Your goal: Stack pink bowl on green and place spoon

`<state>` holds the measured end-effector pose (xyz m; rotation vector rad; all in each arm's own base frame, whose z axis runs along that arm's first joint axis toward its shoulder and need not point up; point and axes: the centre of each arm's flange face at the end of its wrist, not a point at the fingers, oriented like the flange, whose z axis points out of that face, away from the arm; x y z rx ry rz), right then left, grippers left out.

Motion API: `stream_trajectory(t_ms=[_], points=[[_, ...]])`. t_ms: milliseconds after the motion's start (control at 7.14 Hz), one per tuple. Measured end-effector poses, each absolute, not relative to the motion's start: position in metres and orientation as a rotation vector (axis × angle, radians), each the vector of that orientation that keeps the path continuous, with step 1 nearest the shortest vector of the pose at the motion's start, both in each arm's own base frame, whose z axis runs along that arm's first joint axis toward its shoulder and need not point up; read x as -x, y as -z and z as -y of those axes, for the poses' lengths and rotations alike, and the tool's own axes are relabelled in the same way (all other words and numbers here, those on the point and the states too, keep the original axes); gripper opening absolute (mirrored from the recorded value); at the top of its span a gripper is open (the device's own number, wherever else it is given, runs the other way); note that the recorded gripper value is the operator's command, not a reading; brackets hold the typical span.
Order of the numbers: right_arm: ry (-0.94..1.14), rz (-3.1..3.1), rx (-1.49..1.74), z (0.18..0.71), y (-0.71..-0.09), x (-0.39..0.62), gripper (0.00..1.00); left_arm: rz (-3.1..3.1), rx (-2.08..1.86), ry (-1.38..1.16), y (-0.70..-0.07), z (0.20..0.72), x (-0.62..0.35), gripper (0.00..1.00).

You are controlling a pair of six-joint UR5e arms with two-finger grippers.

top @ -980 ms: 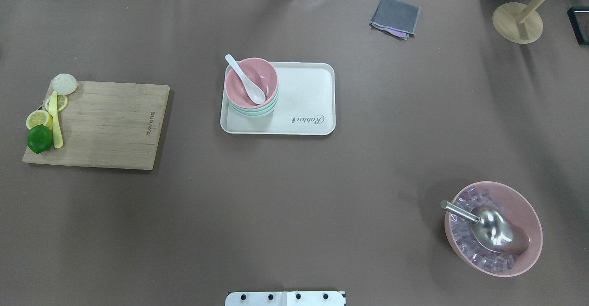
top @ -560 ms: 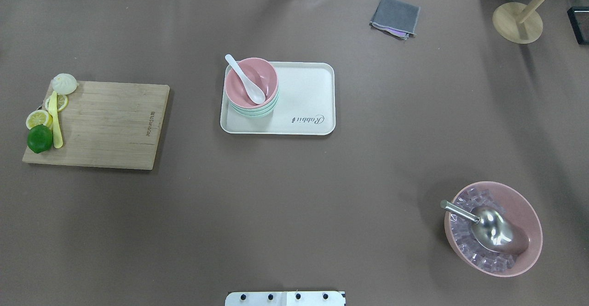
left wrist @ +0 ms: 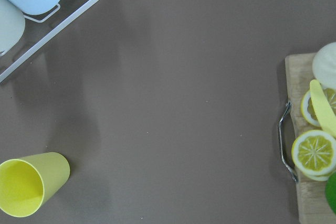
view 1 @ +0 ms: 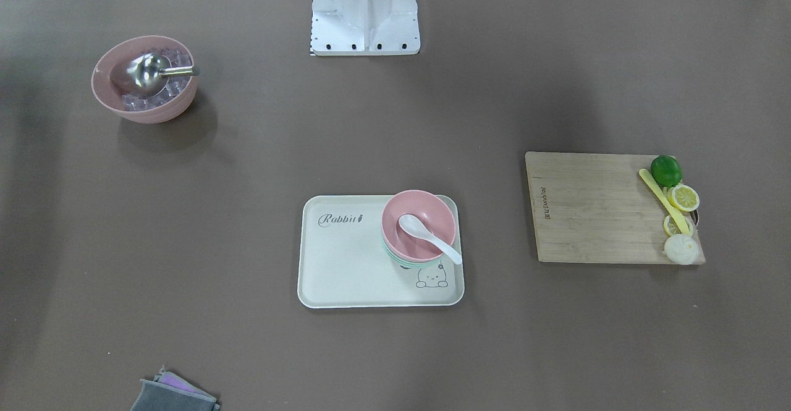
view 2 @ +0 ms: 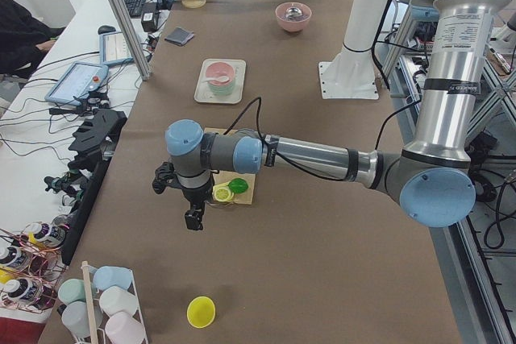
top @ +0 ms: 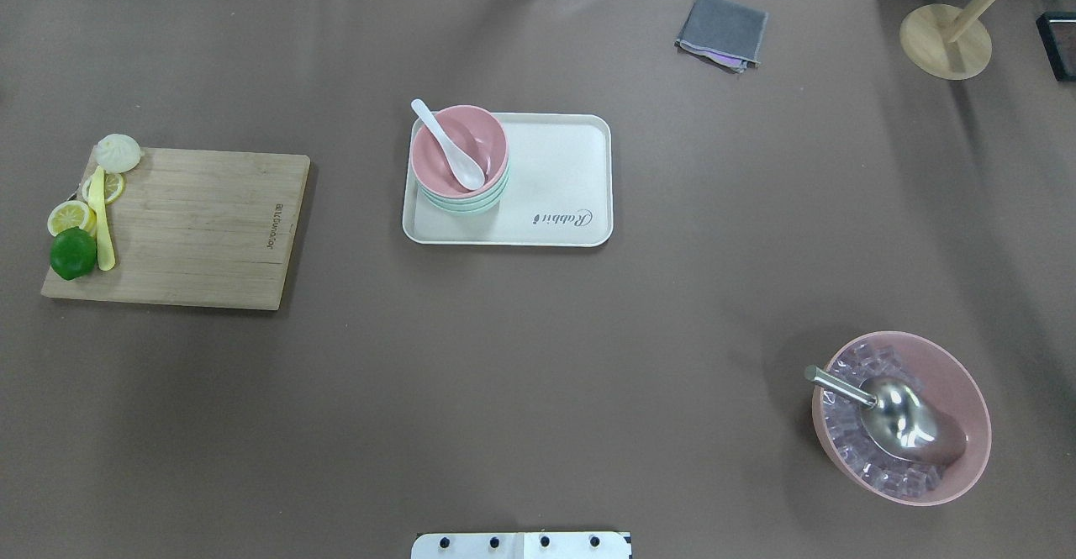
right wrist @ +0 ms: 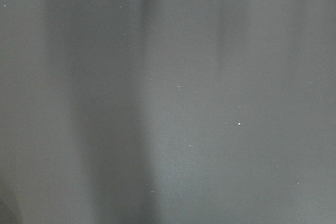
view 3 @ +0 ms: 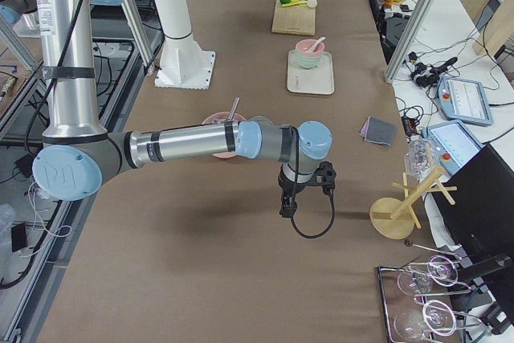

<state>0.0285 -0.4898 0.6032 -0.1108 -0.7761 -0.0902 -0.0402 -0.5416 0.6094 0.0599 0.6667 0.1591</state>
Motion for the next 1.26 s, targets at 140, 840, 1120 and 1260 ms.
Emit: stream_trajectory(t_ms=[140,840,1120,1260], points=[[0.083,0.779,0.114,0.4872,-0.6057,-0.0307,1.0,-0.667,-0.049,-0.16,-0.6214,0.5394,0.0459,0.98],[0.075,0.788,0.113,0.484,-0.6083,-0.0337,1.0,-0.668,-0.045,-0.15,-0.6298,0.5387,0.0544,0.98],[0.081,0.79,0.098,0.4828,-0.6097,-0.0336,1.0,-0.668,-0.046,-0.15,-0.6298,0.5389,0.0547,0.98],[0.082,0.791,0.096,0.4824,-0.6099,-0.0336,1.0,-0.668,-0.045,-0.15,-0.6303,0.5387,0.0547,0.98]])
